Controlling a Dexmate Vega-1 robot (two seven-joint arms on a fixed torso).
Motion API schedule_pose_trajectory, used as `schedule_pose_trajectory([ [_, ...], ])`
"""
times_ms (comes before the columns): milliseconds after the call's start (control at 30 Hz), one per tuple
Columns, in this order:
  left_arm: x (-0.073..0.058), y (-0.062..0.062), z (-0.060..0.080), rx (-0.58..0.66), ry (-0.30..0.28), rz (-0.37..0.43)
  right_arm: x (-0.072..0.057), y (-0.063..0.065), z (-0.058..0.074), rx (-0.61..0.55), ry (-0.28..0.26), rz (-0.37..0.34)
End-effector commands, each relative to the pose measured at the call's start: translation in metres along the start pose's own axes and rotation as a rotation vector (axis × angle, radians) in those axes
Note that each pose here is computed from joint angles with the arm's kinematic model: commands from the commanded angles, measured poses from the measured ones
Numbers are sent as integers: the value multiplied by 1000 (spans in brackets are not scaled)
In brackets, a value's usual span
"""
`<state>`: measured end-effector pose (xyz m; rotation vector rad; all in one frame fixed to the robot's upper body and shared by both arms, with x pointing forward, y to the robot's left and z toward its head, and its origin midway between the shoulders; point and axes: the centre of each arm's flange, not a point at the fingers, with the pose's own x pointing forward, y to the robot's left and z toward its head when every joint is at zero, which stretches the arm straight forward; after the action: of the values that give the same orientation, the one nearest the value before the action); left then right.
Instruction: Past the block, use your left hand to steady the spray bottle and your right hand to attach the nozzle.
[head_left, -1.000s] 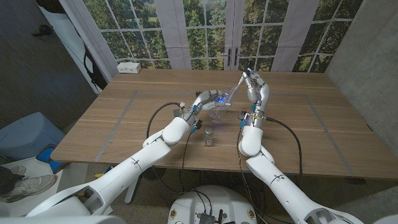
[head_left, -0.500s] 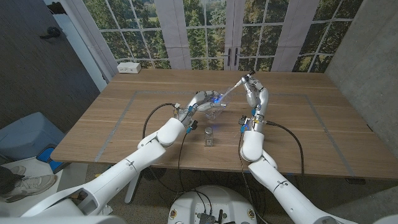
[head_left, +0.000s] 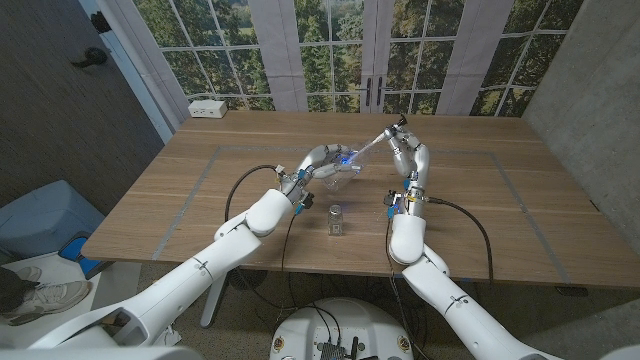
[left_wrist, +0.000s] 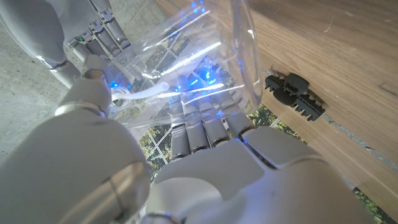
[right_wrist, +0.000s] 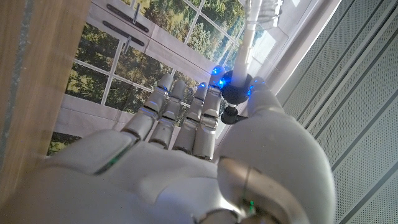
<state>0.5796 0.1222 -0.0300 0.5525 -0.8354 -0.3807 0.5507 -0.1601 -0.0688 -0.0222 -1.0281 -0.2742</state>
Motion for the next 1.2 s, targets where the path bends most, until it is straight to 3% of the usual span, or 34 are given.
schedule_pose_trajectory([
  [33, 1, 2, -2, -7, -12, 8, -6, 0, 2, -50, -12, 41],
  [533, 8, 0, -5, -23, -51, 43, -10, -4, 4, -135, -24, 134],
  [833, 13, -3, -5, -36, -74, 58, -6, -6, 9, -165, -22, 173],
  [1067, 15, -7, -7, -31, -74, 55, 1, -11, 16, -174, -16, 263],
  [1200, 16, -10, -6, -36, -92, 69, 2, -13, 18, -174, -16, 272],
])
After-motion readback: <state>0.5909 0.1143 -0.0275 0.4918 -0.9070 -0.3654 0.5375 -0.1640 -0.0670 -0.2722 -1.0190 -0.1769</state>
